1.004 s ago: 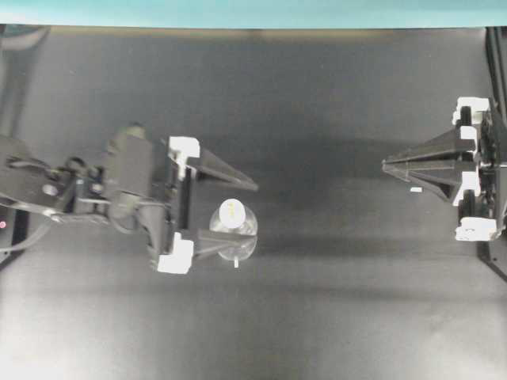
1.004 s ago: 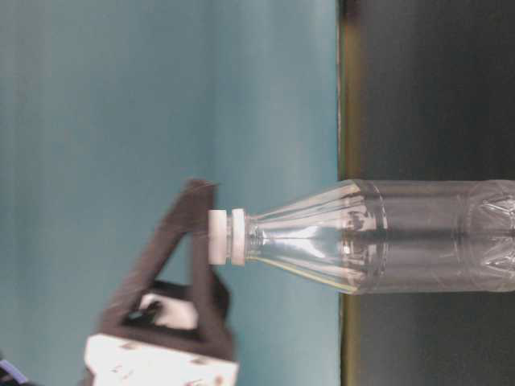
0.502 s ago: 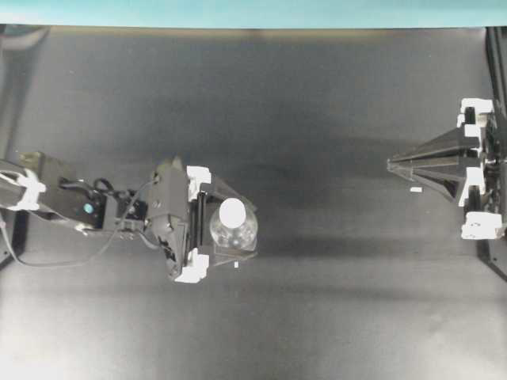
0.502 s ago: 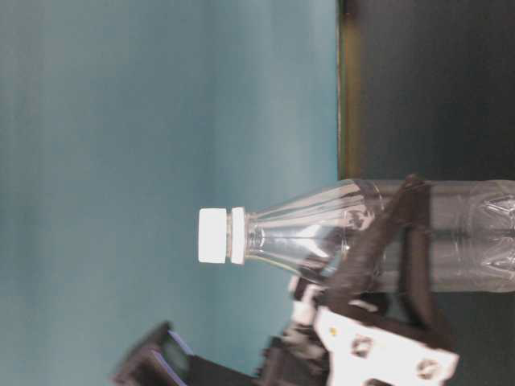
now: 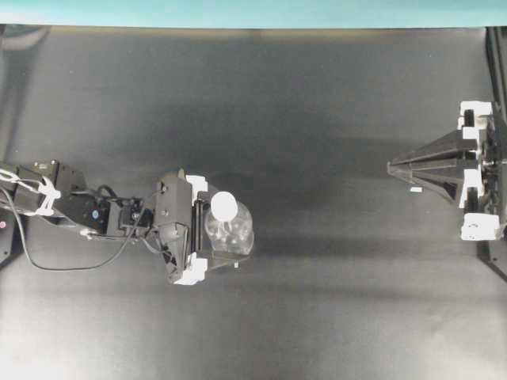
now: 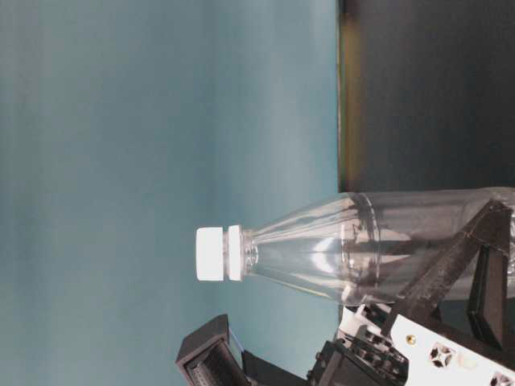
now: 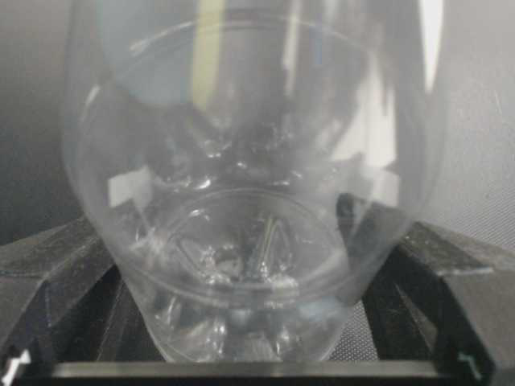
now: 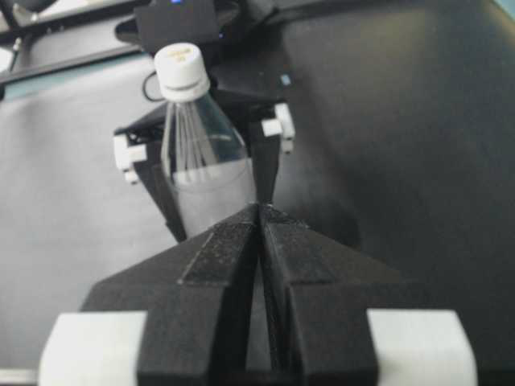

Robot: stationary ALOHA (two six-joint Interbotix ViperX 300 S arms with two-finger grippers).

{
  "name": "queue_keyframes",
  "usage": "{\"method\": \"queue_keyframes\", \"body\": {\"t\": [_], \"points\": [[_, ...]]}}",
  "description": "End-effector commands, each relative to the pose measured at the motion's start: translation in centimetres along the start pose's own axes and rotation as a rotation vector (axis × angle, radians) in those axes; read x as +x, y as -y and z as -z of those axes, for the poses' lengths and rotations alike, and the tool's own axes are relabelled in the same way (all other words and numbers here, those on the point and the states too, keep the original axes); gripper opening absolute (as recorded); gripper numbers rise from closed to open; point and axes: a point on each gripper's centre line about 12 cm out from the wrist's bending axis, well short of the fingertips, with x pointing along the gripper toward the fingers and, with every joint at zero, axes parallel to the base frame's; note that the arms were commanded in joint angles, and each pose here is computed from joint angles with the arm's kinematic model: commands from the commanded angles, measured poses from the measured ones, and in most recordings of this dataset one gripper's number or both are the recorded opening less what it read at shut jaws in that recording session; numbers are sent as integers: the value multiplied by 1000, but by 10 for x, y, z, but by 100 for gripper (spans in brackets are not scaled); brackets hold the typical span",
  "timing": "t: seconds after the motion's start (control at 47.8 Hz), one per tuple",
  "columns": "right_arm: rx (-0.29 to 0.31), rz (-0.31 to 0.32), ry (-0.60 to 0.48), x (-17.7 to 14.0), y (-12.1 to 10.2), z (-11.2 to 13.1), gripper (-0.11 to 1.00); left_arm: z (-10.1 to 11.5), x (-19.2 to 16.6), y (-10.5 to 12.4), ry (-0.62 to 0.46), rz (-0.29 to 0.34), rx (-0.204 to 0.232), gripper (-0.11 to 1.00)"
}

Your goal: Open the bottle cap by holding the bottle with the left arm and twisting the cap with the right arm.

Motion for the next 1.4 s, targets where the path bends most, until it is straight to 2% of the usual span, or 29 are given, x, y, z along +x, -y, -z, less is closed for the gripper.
{"method": "queue_keyframes", "body": {"t": [0.0,0.084,0.188,0.272,0.397,0.502,0.607,0.69,0.774,0.858,0.962,1.088,1.129,1.318,1.38], "points": [[11,-2,14,1,-2,-9,1,-3,2,2,10,7,3,93],[12,0,-14,1,-3,-11,1,-3,2,3,10,9,6,89],[13,23,-177,3,-5,-7,1,-2,1,4,8,12,21,82],[20,40,-301,4,-8,-11,1,-3,1,5,10,14,25,82],[63,66,-407,8,-14,-31,1,-3,2,5,11,13,26,82],[109,85,-484,15,-18,-42,7,-4,2,5,14,14,29,82],[132,91,-556,26,-24,-52,22,-3,2,4,11,12,33,82],[134,86,-601,38,-31,-61,42,-3,2,4,11,13,34,82],[129,79,-621,51,-37,-71,66,-3,2,3,8,10,32,82],[128,77,-642,65,-42,-81,81,-2,2,3,2,11,34,82],[159,85,-700,85,-48,-91,80,-2,2,3,2,11,34,82],[291,127,-850,115,-51,-96,78,-1,2,3,-1,8,33,82],[317,147,-896,125,-51,-96,78,-1,1,3,-1,9,34,82],[334,190,-1015,169,-57,-106,78,-2,2,3,1,9,34,82],[356,205,-1031,181,-59,-108,78,-2,2,3,1,10,34,82]]}}
